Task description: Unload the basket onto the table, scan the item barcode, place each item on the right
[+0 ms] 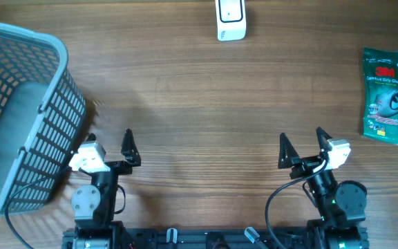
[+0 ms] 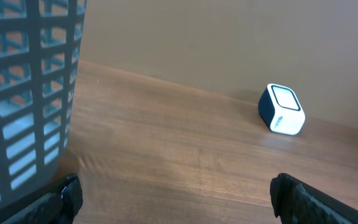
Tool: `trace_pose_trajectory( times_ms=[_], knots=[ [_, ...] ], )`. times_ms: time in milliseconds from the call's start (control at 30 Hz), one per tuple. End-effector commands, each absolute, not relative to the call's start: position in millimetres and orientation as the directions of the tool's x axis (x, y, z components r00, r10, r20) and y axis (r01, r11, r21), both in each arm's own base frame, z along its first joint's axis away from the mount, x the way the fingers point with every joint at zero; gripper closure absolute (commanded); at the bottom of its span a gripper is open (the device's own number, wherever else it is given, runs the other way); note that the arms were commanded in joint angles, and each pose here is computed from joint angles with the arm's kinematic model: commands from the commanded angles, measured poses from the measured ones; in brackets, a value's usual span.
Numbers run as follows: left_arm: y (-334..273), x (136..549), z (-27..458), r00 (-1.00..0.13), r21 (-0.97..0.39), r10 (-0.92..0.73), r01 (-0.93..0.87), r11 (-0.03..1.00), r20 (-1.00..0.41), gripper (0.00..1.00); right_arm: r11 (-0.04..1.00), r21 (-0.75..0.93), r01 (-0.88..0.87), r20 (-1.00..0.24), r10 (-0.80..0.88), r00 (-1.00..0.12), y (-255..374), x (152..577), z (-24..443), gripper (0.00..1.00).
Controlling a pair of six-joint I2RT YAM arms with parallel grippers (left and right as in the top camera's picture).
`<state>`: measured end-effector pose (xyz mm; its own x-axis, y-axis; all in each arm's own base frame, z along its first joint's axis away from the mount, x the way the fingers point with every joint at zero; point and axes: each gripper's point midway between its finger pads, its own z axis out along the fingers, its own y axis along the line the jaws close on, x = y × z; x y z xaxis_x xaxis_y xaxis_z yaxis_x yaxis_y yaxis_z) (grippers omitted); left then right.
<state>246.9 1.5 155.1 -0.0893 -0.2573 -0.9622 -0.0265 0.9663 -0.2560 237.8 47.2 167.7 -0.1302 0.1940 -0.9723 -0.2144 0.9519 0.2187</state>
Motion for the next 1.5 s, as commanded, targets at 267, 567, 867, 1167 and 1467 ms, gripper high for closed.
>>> trace_pose_trajectory(
  times_ms=[267, 567, 867, 1167, 1467],
  knots=[
    [7, 246, 156, -0.068, -0.207, -0.210, -0.041, 0.977, -0.975, 0.00, 0.953, 0.219, -0.208, -0.973, 0.198, -0.114, 46, 238, 172, 0.00],
    [-4, 246, 156, -0.079, -0.100, -0.098, 0.018, 0.995, -0.992, 0.00, 0.953, 0.219, -0.208, -0.973, 0.198, -0.115, 46, 238, 171, 0.00],
    [-3, 246, 156, -0.079, -0.104, -0.102, 0.016, 0.994, -0.992, 0.00, 0.953, 0.219, -0.208, -0.973, 0.198, -0.115, 46, 238, 171, 0.00],
    [-3, 246, 156, -0.079, -0.104, -0.102, 0.016, 0.994, -0.992, 0.00, 0.953, 0.219, -0.208, -0.973, 0.198, -0.115, 46, 238, 171, 0.00],
    [-3, 246, 156, -0.079, -0.104, -0.102, 0.016, 0.994, -0.992, 0.00, 0.956, 0.214, -0.200, -0.974, 0.195, -0.112, 44, 238, 172, 0.00]
  ],
)
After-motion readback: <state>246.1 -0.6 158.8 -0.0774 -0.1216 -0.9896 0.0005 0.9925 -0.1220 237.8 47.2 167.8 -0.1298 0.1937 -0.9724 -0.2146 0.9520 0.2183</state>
